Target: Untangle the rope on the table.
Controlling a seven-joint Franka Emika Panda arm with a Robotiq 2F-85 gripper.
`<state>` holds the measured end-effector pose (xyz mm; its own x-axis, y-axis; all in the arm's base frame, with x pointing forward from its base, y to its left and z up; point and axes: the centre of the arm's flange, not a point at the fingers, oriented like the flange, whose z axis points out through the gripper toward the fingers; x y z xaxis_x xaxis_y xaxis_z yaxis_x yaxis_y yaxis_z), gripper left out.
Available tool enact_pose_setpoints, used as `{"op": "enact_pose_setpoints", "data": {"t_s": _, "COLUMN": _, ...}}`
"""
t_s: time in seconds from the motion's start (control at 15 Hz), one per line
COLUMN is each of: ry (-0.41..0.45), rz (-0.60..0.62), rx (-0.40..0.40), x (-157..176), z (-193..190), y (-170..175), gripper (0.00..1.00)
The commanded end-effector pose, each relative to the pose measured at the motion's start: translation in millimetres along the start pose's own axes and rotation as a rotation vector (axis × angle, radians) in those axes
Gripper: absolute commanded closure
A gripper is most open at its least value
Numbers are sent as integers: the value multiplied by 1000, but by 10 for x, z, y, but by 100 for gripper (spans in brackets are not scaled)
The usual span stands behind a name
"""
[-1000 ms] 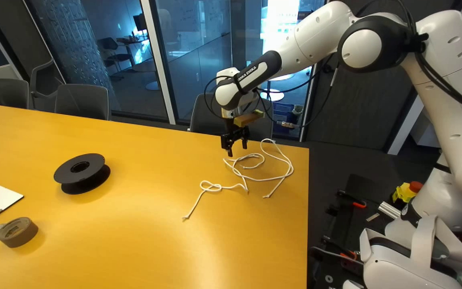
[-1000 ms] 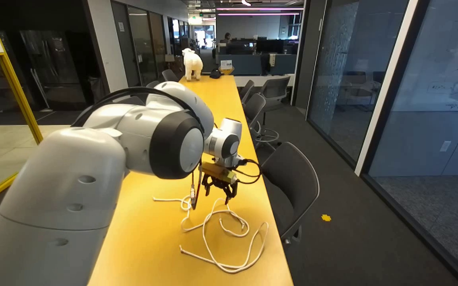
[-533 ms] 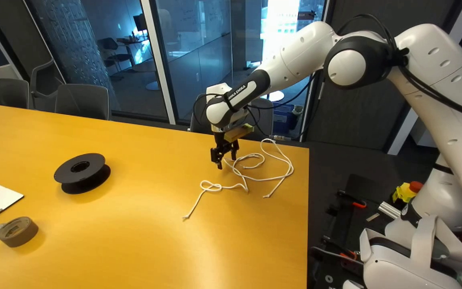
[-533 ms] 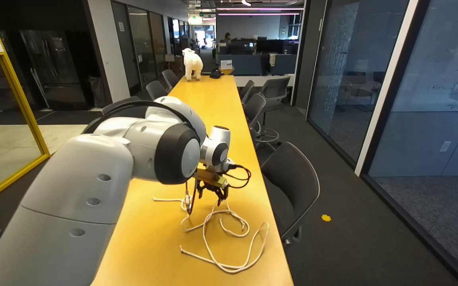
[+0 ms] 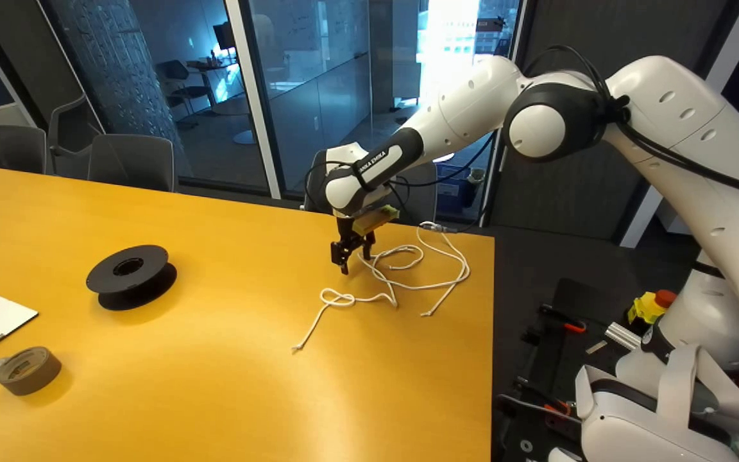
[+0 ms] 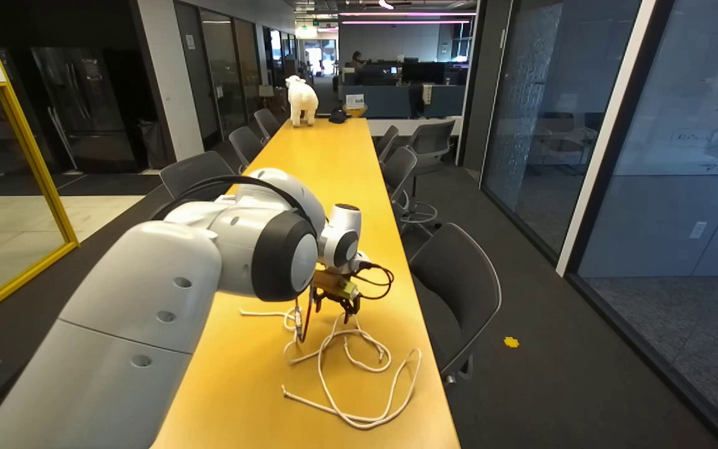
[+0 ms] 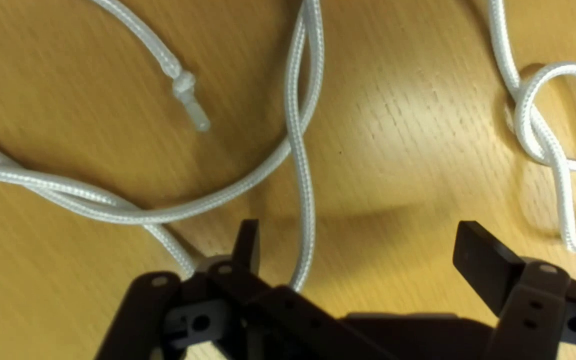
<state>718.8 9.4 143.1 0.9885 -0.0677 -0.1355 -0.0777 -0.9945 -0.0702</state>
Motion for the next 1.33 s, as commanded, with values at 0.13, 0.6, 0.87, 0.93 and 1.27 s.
{"op": "enact_pose_setpoints", "data": {"t_s": 0.13, "ry": 33, "rz": 7, "rx": -8, "x": 165, "z": -56, "y": 39, "gripper": 0}}
{"op": "enact_pose_setpoints", "data": {"t_s": 0.6, "ry": 23, "rz": -10, "rx": -11, "x": 180, "z": -88, "y": 78, "gripper": 31}}
{"op": "enact_pose_setpoints", "data": {"t_s": 0.87, "ry": 19, "rz": -9, "rx": -9, "x": 189, "z": -70, "y": 102, "gripper": 62}}
{"op": "enact_pose_setpoints", "data": {"t_s": 0.93, "ry": 17, "rz": -8, "rx": -9, "x": 190, "z": -62, "y": 110, "gripper": 71}}
{"op": "enact_pose_setpoints", "data": {"t_s": 1.27, "ry": 15, "rz": -7, "rx": -11, "x": 197, "z": -39, "y": 139, "gripper": 97}}
